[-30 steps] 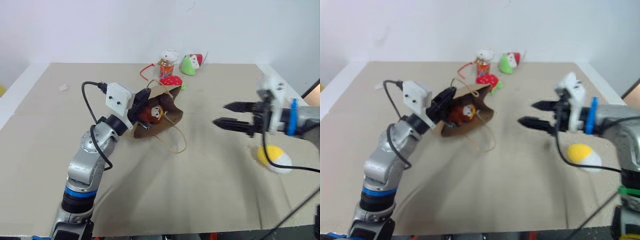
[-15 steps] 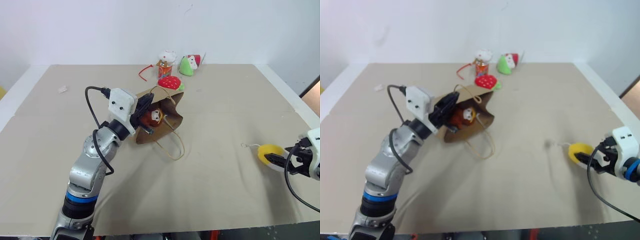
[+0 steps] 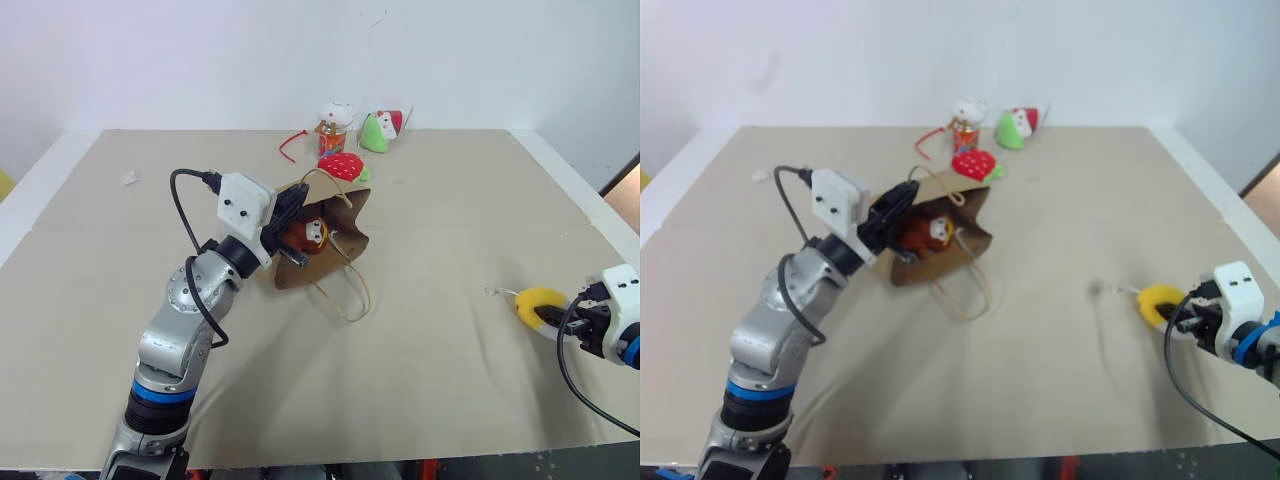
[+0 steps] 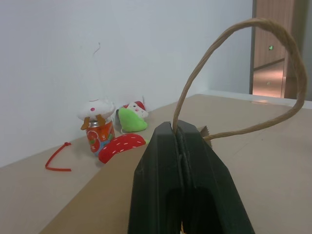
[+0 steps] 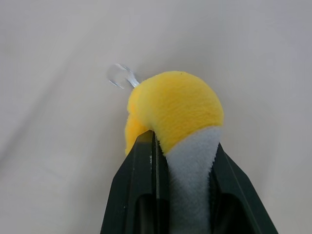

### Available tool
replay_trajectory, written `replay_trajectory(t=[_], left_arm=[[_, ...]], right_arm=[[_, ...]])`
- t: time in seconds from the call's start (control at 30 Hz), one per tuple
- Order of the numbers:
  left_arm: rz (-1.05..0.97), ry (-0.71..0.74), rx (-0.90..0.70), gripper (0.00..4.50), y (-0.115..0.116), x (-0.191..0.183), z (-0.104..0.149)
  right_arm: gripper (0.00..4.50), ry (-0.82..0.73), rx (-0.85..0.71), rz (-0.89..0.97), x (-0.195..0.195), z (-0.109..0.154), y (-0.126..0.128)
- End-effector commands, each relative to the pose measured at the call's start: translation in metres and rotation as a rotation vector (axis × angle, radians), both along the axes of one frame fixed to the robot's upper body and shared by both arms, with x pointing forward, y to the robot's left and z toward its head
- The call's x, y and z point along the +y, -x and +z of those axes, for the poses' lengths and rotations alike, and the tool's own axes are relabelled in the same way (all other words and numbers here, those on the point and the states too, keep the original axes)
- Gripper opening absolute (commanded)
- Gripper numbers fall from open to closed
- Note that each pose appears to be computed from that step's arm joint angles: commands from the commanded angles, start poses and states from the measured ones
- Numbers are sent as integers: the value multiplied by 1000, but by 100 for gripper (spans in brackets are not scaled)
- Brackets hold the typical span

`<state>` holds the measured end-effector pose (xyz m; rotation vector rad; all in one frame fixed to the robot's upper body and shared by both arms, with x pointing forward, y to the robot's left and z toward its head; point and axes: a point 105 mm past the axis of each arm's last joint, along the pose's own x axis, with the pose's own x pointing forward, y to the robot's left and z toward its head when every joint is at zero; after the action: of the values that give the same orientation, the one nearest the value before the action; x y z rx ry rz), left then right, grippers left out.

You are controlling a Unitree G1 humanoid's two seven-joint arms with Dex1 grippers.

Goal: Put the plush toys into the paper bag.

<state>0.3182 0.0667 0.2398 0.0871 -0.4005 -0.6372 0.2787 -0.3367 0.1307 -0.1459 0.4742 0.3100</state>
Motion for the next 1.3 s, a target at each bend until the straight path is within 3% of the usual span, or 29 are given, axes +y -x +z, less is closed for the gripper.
replay_trajectory(t=[0.03,0.17,0.33,0.63,0.93,1.1,1.13,1.17,1.2,1.23,1.27,1.3], left_arm=[[-8,16,-79,0,3,-1,19],[1,21,-85,0,1,-1,21],[8,34,-88,0,-1,-1,23],[-7,38,-89,0,2,-6,23],[-5,46,-87,0,3,-9,24],[0,51,-81,0,2,-8,23],[1,51,-81,0,2,-8,23],[1,51,-82,0,1,-8,23],[2,52,-82,0,1,-8,23],[1,52,-82,0,1,-8,23],[1,52,-81,0,1,-8,23],[1,52,-81,0,1,-7,23]], right_arm=[[90,-93,-151,332,87,58,-13],[90,-160,-147,553,154,68,-10],[90,-219,-166,673,208,69,-19],[90,-168,-303,613,253,78,-86],[90,-156,-332,618,282,69,-105],[242,-151,-332,629,283,68,-106],[329,-153,-336,632,283,69,-105],[329,-152,-340,636,282,71,-105],[379,-148,-342,644,282,72,-103],[379,-140,-347,657,281,73,-101],[425,-133,-350,671,280,75,-97],[425,-129,-350,684,280,77,-94]])
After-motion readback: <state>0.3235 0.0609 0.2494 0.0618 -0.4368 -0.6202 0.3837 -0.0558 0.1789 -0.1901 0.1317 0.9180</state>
